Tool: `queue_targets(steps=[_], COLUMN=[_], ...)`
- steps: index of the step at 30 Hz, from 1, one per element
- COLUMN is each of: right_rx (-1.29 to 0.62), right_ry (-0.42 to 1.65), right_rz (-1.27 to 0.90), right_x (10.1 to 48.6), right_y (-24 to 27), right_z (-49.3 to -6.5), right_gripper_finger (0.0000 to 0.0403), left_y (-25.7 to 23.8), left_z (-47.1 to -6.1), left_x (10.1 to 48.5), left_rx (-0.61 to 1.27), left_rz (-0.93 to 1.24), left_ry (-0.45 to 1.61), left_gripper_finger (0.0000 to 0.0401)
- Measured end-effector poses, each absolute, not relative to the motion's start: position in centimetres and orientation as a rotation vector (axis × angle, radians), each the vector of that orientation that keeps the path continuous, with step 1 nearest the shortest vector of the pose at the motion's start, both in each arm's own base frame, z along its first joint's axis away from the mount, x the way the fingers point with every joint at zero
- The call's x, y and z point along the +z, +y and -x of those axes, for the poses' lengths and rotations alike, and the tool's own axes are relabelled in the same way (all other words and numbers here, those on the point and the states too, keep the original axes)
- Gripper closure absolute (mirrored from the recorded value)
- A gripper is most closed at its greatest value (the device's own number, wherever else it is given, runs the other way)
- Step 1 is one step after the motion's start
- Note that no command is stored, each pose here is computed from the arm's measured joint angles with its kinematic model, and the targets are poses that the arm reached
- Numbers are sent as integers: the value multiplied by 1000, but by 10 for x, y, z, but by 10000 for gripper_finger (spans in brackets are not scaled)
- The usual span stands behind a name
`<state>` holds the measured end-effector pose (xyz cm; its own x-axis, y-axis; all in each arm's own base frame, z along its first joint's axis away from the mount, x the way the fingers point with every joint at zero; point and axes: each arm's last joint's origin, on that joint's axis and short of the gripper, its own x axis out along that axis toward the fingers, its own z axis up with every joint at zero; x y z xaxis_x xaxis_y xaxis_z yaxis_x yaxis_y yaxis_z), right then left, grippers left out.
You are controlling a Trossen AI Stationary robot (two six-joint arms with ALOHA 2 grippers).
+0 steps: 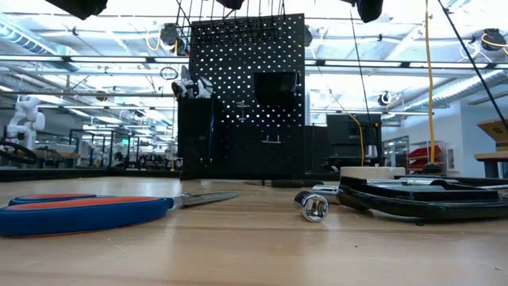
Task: Hang tools onto peg board
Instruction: Hang the red allen wrench on the peg board
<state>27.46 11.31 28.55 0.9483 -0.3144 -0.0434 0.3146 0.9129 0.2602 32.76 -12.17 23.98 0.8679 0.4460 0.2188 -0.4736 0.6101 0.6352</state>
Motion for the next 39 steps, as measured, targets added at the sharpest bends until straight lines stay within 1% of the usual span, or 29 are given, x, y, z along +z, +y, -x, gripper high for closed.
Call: queue_targets(steps=[4,8,15,22,25,27,30,34,37,39], right_rx=[-328,-303,-314,-333,-340,-352,-345,-360,-356,-360], right_ry=[2,19,23,38,58,71,108,144,190,223], right_rz=[-271,-293,-280,-257,-234,-226,-219,-230,-237,-244], right_x=[284,279,278,276,275,273,273,283,287,289], right_y=[110,108,108,108,108,107,106,99,95,92], right_z=[-277,-282,-282,-282,-281,-280,-276,-262,-249,-241], right_gripper_finger=[167,204,269,356,357,357,357,356,357,357], left_y=[-118,-114,-113,-114,-114,-112,-112,-113,-110,-108], left_z=[-332,-340,-341,-342,-343,-344,-345,-341,-334,-329], left_x=[237,240,240,238,236,233,230,230,239,247], left_rx=[513,510,525,496,468,458,443,477,480,443], left_rz=[-735,-713,-717,-733,-726,-724,-744,-743,-687,-597], left_ry=[-14,16,36,46,55,67,92,142,175,171], left_gripper_finger=[401,401,401,401,399,388,359,313,287,276])
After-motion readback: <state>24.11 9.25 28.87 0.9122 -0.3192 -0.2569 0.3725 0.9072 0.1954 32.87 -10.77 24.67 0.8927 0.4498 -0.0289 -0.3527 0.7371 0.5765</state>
